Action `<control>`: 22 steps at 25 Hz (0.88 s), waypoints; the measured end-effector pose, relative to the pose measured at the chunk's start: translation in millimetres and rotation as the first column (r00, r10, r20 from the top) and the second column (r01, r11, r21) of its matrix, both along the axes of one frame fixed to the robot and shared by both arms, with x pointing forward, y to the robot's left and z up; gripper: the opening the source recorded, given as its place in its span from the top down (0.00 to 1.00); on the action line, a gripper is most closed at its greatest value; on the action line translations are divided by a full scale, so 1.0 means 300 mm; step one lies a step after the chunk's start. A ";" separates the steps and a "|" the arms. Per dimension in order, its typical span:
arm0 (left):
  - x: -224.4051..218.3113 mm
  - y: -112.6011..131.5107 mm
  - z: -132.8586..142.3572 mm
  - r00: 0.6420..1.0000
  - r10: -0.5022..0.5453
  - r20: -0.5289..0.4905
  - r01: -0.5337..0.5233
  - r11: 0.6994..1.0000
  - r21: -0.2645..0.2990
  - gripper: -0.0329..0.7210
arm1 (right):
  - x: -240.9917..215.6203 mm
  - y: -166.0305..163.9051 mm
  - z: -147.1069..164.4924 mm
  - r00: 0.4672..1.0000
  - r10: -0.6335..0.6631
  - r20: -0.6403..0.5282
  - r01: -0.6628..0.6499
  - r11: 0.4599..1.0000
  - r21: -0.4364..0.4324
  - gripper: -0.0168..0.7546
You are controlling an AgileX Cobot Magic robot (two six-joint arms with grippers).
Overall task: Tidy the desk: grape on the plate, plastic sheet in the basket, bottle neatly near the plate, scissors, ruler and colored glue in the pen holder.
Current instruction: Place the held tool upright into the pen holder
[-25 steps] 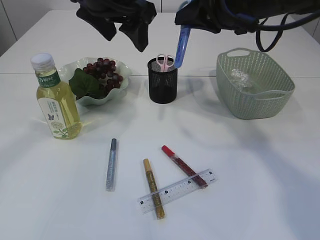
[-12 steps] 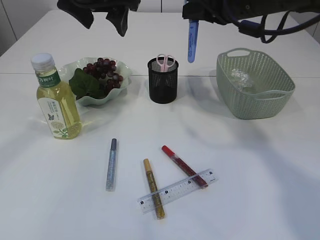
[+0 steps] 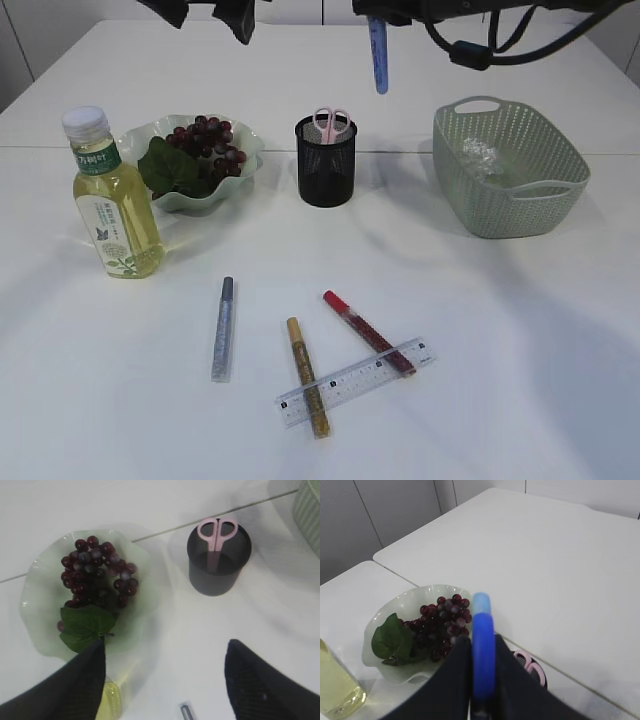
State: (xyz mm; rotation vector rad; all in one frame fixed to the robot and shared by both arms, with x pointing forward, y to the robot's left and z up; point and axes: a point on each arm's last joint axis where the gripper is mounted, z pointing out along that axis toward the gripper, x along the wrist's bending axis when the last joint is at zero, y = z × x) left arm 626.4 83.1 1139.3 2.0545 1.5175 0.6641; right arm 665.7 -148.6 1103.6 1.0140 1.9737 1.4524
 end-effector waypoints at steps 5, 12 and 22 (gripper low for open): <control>0.012 0.017 0.006 0.999 0.010 0.049 -0.013 0.998 0.066 0.24 | 0.066 0.013 0.020 0.998 -0.011 0.063 0.011 1.000 -0.006 0.86; 0.024 0.012 0.017 0.994 -0.008 0.107 0.001 0.998 0.062 0.24 | 0.165 0.039 -0.003 0.991 -0.043 0.127 0.045 0.999 -0.014 0.86; 0.035 0.010 0.028 0.987 -0.020 0.158 0.009 0.998 0.065 0.25 | 0.294 0.109 -0.111 0.992 -0.061 0.114 0.052 0.996 0.078 0.86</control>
